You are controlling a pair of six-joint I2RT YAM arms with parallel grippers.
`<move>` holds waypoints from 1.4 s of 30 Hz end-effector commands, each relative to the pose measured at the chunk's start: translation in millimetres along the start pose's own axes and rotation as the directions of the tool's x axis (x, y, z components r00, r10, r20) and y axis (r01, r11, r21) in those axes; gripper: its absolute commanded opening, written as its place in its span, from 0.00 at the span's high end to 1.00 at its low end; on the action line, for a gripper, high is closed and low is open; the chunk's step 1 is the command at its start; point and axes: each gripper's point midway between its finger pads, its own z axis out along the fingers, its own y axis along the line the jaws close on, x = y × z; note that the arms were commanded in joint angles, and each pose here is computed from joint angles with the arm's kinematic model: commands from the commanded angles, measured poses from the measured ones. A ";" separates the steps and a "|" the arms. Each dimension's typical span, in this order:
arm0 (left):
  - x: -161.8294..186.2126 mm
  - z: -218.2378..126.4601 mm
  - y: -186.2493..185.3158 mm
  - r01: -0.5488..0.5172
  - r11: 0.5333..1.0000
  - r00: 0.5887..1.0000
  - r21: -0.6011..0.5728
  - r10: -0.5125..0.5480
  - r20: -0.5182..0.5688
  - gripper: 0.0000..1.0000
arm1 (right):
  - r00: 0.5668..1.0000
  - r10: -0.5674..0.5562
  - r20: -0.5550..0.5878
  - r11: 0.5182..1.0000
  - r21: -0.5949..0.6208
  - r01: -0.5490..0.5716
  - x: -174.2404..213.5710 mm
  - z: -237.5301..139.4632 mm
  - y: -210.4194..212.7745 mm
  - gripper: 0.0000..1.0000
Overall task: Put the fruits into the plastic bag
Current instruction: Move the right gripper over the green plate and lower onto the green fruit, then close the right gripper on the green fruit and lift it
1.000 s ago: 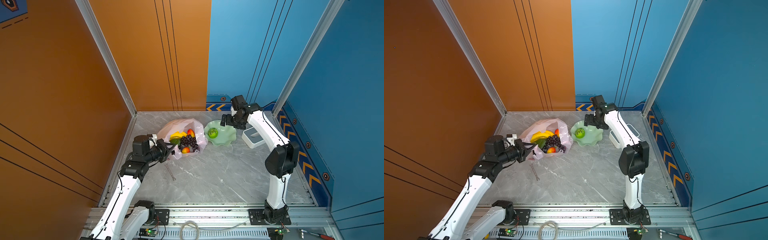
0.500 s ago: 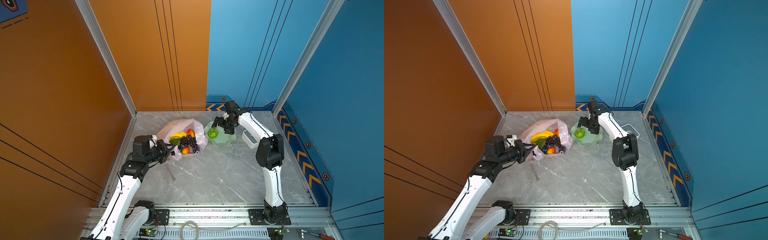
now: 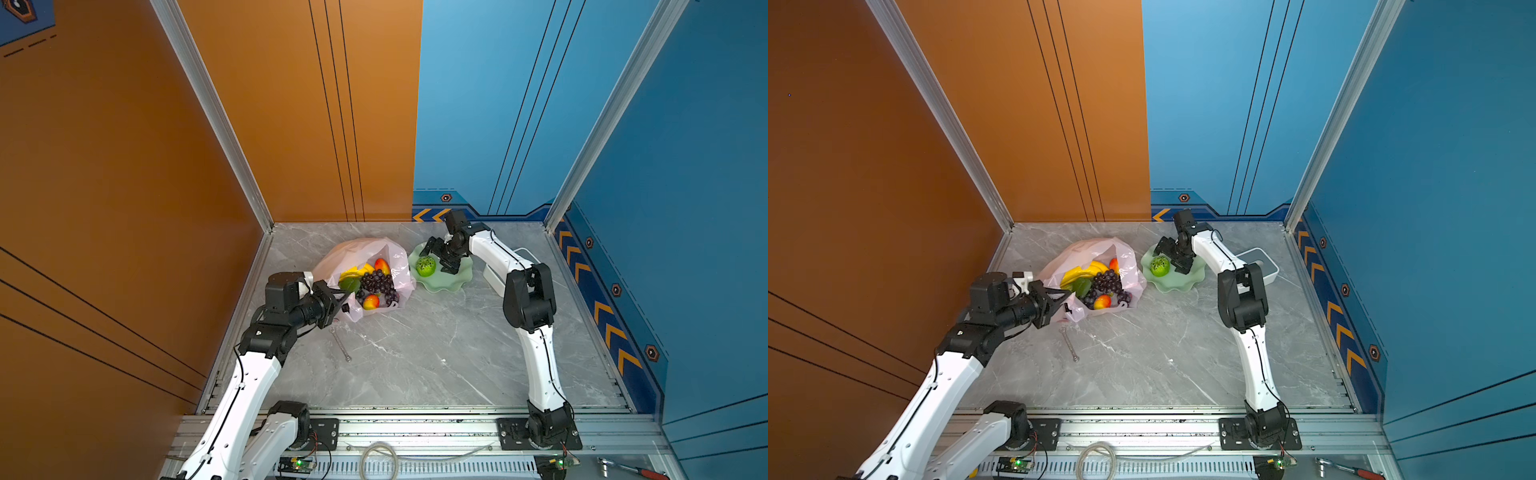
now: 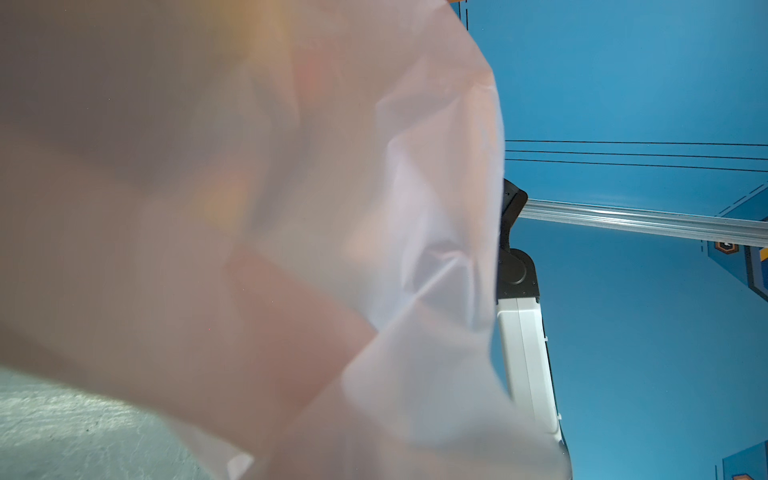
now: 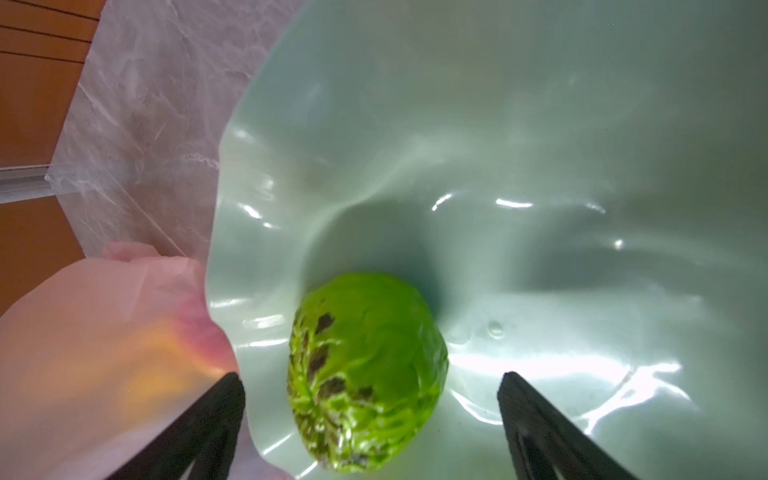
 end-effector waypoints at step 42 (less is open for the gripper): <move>-3.4 -8.1 2.7 0.008 1.000 1.000 -0.009 -0.008 0.027 1.00 | 0.995 0.088 0.057 0.977 -0.197 -0.075 -9.2 -9.1 20.8 0.53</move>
